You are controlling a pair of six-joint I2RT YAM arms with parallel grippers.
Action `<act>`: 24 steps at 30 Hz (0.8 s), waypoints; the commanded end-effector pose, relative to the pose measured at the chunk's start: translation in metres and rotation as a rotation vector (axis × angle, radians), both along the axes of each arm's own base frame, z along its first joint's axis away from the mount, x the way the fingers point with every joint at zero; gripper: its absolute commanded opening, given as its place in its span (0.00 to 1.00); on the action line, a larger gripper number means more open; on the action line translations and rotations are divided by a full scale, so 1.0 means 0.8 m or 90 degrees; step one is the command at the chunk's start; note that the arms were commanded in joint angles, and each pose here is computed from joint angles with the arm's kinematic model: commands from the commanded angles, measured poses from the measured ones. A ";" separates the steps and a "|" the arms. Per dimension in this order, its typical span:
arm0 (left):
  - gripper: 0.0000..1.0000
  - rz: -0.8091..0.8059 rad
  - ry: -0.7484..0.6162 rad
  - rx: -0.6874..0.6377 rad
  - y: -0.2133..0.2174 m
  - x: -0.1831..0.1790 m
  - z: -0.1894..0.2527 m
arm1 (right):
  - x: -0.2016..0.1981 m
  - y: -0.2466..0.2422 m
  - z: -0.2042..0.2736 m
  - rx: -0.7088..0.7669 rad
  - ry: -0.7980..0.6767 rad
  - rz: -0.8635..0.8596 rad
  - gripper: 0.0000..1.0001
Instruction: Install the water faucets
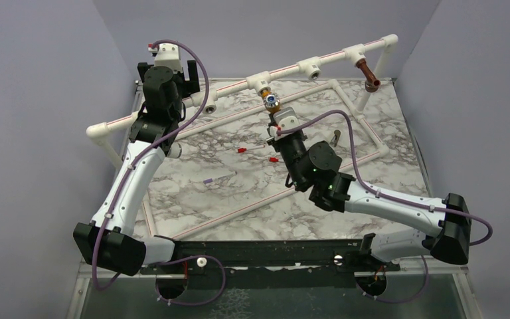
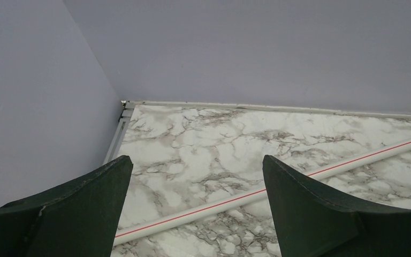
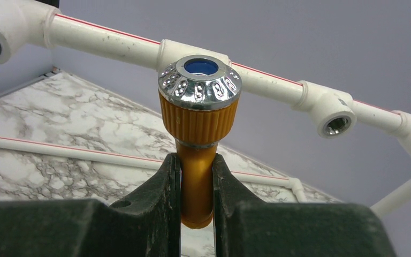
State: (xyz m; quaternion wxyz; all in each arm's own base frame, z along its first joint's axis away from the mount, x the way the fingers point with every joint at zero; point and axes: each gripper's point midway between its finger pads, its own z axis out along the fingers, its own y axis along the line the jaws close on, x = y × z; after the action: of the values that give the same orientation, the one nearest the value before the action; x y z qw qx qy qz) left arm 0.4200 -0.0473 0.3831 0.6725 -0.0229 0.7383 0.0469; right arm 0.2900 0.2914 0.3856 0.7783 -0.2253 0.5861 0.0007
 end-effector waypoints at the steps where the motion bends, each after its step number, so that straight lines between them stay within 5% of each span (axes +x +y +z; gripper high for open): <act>1: 0.93 -0.044 0.085 0.013 -0.028 -0.007 -0.055 | 0.005 0.003 0.015 0.129 0.021 -0.006 0.01; 24: 0.93 -0.051 0.087 0.013 -0.033 -0.009 -0.058 | 0.016 -0.017 0.019 0.441 0.110 0.016 0.01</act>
State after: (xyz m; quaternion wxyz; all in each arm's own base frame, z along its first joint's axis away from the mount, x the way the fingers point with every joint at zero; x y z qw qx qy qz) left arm 0.4210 -0.0459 0.3843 0.6765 -0.0271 0.7343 0.0500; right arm 0.2923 0.2919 0.3813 0.7612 -0.0823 0.6271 0.1432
